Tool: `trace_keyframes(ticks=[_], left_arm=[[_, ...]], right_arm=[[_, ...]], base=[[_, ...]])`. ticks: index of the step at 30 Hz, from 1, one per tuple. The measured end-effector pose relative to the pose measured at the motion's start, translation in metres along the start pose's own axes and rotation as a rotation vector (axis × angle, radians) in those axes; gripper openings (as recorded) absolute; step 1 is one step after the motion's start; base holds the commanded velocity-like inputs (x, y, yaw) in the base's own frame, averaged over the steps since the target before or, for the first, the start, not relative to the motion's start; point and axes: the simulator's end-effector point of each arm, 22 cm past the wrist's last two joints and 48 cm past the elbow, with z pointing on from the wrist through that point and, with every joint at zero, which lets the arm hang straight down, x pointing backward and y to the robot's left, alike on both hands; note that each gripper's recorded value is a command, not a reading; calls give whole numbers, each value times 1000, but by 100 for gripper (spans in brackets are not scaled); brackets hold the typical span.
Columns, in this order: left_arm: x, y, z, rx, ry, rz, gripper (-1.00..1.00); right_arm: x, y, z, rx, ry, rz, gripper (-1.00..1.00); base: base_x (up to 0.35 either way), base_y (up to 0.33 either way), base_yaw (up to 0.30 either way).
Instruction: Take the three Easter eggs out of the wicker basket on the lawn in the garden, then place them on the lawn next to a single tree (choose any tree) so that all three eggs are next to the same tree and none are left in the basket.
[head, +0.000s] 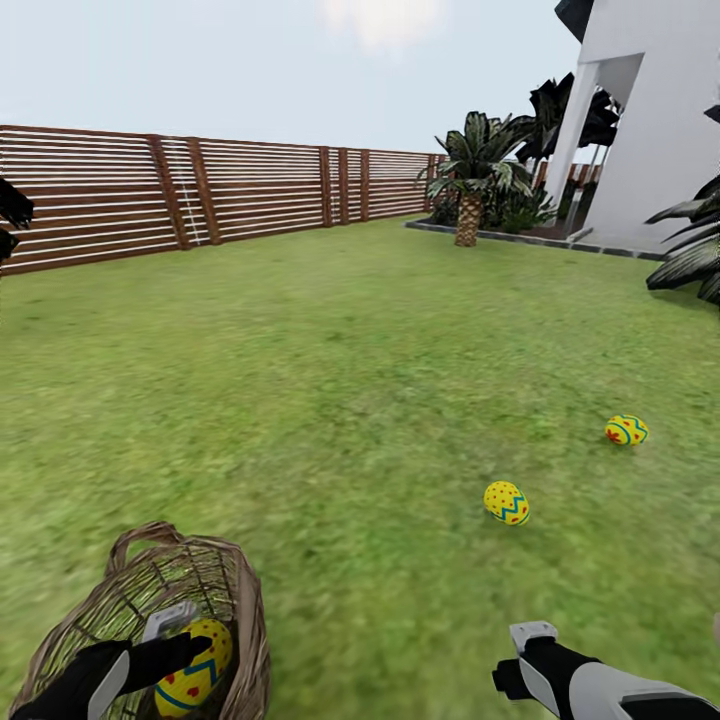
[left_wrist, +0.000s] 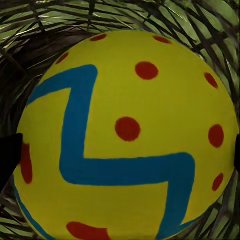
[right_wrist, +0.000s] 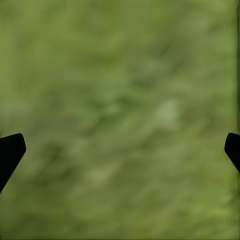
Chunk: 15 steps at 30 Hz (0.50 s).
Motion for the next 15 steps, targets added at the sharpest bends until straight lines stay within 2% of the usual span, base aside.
trace_keyframes(ticks=[4,8,15], left_arm=[[-5,-7,-4,11,-13,3,-100],[-10,-11,-8,17,-27,5,-100],[-19,-20,-16,32,-52,9,-100]], right_arm=[[-6,-1,-6,1,-16,3,100],[-12,-3,-11,2,-32,5,100],[-23,-4,-21,3,-60,10,100]], base=[[-16,0,0],[-217,0,0],[-13,0,0]])
